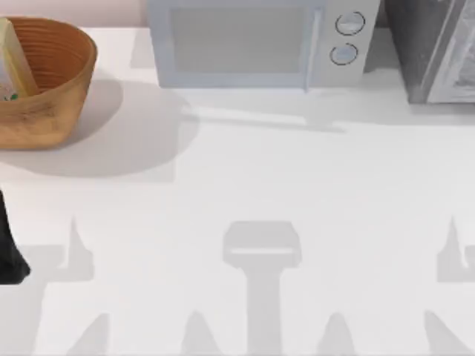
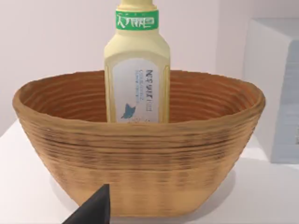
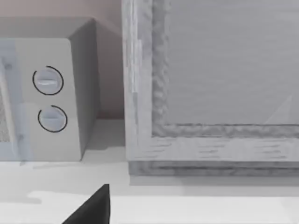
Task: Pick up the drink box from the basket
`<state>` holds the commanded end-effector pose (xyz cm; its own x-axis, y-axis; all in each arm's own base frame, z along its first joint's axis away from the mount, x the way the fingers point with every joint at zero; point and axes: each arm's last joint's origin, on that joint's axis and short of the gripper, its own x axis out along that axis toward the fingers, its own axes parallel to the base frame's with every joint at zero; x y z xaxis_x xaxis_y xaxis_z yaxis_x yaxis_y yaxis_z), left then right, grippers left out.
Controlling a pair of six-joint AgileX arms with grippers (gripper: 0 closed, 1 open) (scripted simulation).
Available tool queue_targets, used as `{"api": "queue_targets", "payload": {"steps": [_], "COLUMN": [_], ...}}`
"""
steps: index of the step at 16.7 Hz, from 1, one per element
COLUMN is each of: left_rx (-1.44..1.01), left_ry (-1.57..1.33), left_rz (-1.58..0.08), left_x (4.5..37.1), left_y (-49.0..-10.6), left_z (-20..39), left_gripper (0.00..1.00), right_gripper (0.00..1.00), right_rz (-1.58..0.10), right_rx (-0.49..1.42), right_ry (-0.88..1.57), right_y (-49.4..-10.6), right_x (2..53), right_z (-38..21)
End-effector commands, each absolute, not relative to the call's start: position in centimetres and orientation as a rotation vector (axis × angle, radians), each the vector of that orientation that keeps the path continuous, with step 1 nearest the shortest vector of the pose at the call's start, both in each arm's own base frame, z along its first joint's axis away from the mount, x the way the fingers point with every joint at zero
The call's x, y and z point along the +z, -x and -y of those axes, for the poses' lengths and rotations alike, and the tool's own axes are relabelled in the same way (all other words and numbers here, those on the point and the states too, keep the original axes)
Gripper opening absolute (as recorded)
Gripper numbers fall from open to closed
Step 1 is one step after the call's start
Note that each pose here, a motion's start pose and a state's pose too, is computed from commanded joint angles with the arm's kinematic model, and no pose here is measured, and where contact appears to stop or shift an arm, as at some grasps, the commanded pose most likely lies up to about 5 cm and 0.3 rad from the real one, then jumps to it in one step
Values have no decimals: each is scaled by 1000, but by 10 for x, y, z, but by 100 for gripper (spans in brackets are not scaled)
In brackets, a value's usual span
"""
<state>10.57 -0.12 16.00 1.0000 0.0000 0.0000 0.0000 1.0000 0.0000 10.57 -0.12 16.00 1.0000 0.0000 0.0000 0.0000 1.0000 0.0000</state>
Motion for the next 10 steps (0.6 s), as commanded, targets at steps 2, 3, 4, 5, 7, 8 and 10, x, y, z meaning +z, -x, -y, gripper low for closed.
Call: {"api": "queue_targets", "payload": {"steps": [2, 3, 4, 5, 7, 8, 10], "left_rx": [0, -1, -3, -5, -8, -8, -9], "left_ry": [0, -1, -2, -3, -3, -2, -1], "left_rz": [0, 1, 4, 11, 33, 46, 66], "left_x": [160, 161, 164, 168, 181, 189, 207], "left_y": [-106, -106, -107, -108, -114, -118, -131], "left_z": [1, 1, 1, 1, 0, 0, -2], "left_gripper": [100, 100, 100, 100, 100, 100, 100], "right_gripper": [100, 100, 100, 100, 100, 100, 100], "right_rz": [0, 0, 0, 0, 0, 0, 0], "right_rx": [0, 0, 0, 0, 0, 0, 0], "right_ry": [0, 0, 0, 0, 0, 0, 0], "right_y": [-106, -106, -106, -106, -106, -106, -106], "right_x": [160, 160, 160, 160, 160, 160, 160], "right_z": [1, 1, 1, 1, 1, 1, 1]}}
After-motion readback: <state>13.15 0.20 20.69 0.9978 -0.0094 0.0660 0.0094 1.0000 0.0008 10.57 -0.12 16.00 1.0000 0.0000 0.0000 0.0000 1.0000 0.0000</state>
